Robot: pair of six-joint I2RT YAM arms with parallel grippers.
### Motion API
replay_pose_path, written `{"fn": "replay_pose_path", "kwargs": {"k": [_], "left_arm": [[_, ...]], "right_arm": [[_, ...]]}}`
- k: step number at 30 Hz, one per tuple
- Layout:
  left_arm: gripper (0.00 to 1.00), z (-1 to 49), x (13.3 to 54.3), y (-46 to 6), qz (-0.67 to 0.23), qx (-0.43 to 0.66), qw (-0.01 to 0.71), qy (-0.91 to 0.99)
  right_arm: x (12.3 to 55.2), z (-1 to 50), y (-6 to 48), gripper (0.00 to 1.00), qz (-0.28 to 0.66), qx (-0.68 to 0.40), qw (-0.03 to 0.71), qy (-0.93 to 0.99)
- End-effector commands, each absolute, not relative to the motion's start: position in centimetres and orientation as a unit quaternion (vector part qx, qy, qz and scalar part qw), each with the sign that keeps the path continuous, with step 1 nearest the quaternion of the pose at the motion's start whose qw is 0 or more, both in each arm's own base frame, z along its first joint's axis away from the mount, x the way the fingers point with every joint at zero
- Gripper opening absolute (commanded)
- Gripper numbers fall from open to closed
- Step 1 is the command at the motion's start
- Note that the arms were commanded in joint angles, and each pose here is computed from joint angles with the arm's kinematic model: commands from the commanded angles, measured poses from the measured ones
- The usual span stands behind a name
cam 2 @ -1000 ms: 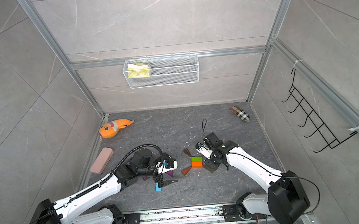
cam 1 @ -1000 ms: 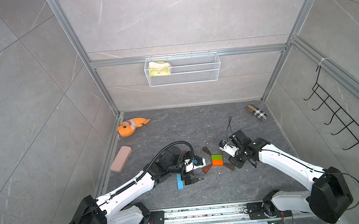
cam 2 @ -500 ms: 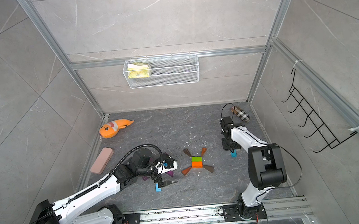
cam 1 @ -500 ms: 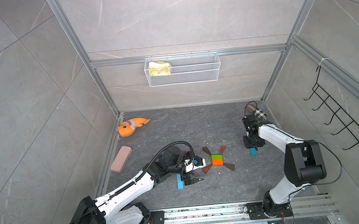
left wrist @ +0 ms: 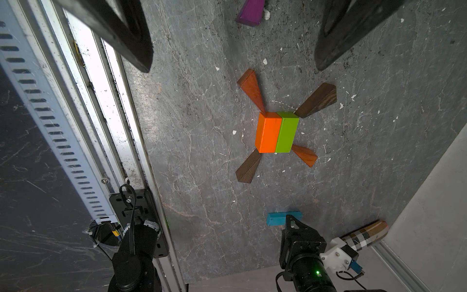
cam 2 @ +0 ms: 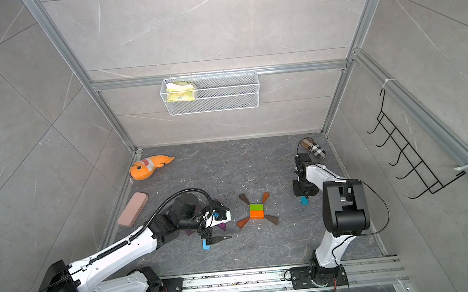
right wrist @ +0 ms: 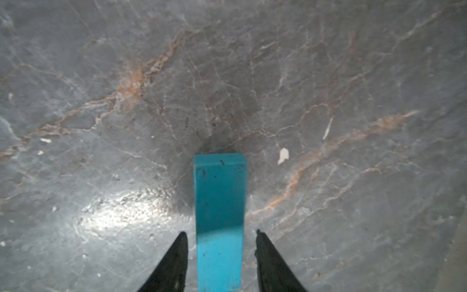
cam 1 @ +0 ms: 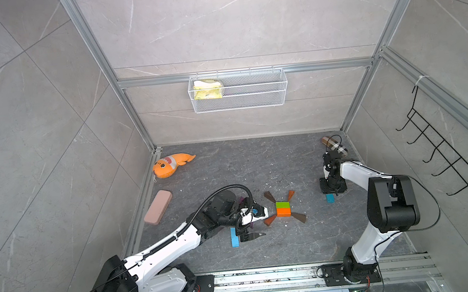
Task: Assemble a small pinwheel with building blocks
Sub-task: Pick up the building block from the center of the board.
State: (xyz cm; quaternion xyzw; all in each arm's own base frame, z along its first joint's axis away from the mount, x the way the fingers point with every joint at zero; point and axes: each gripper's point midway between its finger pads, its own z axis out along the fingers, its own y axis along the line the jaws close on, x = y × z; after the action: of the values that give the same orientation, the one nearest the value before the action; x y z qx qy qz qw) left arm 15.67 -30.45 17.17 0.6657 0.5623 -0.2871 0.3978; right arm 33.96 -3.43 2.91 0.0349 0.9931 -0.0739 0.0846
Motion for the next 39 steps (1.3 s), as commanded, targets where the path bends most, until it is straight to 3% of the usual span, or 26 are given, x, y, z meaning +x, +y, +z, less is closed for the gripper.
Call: {"fn": "replay_pose_path", "kwargs": {"k": [1,8,16,19,26,39], "left_arm": [[1.0,18.3,15.7,-31.0,-0.289,0.671,0.408,0.547],[1.0,18.1,15.8,-30.9,-0.287,0.673,0.405,0.549],[1.0,18.5,15.7,-30.9,-0.287,0.673,0.407,0.547],[1.0,19.0,15.6,-30.8,-0.287,0.671,0.414,0.544],[1.0,20.5,15.4,-30.8,-0.296,0.662,0.437,0.532],[1.0,24.7,15.1,-28.8,-0.28,0.618,0.5,0.538]], "right_arm": [[33.8,1.4,-2.4,0.46,-0.046,0.022,0.077,0.996],[33.0,0.3,-3.0,0.41,-0.062,0.03,0.053,0.996],[32.7,0.2,-2.3,0.22,-0.037,0.037,0.044,0.998],[32.8,0.6,-1.9,0.2,-0.024,0.042,0.057,0.997],[33.1,7.2,-0.6,0.17,0.01,0.065,0.145,0.987],[26.5,11.5,6.0,0.16,0.003,0.04,0.15,0.988]]}}
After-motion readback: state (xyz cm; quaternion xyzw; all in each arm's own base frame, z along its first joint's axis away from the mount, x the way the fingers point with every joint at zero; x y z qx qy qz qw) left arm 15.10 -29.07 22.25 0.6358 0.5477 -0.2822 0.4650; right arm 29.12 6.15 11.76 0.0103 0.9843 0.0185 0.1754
